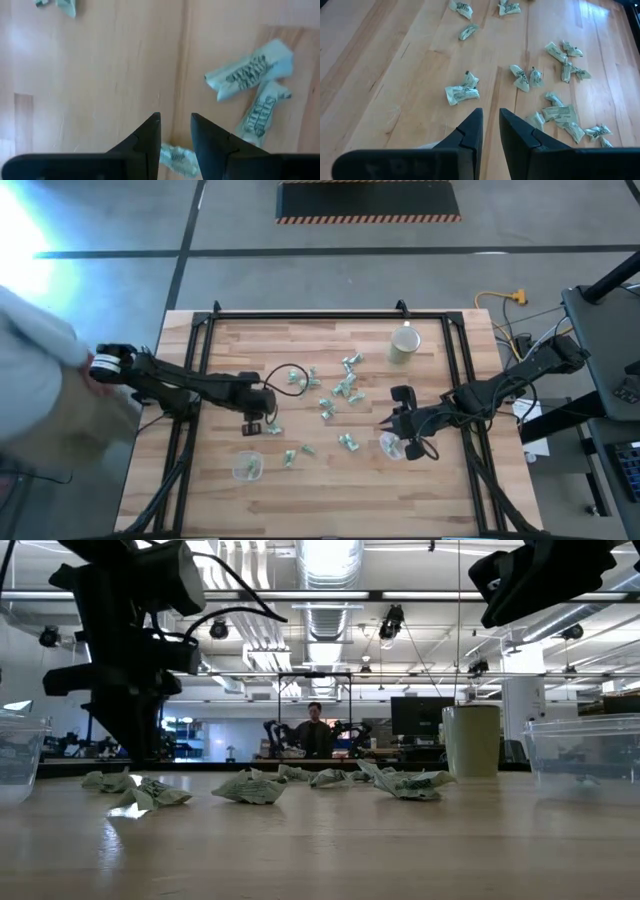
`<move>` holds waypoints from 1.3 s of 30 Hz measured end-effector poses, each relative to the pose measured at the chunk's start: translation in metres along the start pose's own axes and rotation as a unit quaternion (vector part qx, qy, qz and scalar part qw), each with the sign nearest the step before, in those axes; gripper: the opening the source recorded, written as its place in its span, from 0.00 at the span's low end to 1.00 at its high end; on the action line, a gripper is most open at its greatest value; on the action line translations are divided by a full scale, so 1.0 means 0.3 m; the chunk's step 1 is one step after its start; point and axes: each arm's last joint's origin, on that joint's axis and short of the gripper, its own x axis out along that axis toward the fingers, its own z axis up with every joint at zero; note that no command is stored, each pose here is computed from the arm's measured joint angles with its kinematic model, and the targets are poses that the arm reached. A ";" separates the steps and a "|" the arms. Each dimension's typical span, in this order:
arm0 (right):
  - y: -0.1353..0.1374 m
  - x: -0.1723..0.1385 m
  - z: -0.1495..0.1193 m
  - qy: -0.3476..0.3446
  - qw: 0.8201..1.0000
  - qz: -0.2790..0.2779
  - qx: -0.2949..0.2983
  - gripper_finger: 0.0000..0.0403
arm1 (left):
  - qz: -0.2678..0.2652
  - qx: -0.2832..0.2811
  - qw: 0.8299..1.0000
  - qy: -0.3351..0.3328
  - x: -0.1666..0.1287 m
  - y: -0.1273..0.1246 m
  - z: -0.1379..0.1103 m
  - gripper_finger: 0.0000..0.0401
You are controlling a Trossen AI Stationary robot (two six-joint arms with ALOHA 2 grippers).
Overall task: Pick and place Stevia / Truvia into bins
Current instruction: Put the stevia packet into the left transparent container
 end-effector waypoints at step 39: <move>0.002 0.007 -0.013 0.006 1.000 -0.001 0.005 0.13 | 0.037 0.083 0.990 0.107 0.080 -0.005 -0.034 0.22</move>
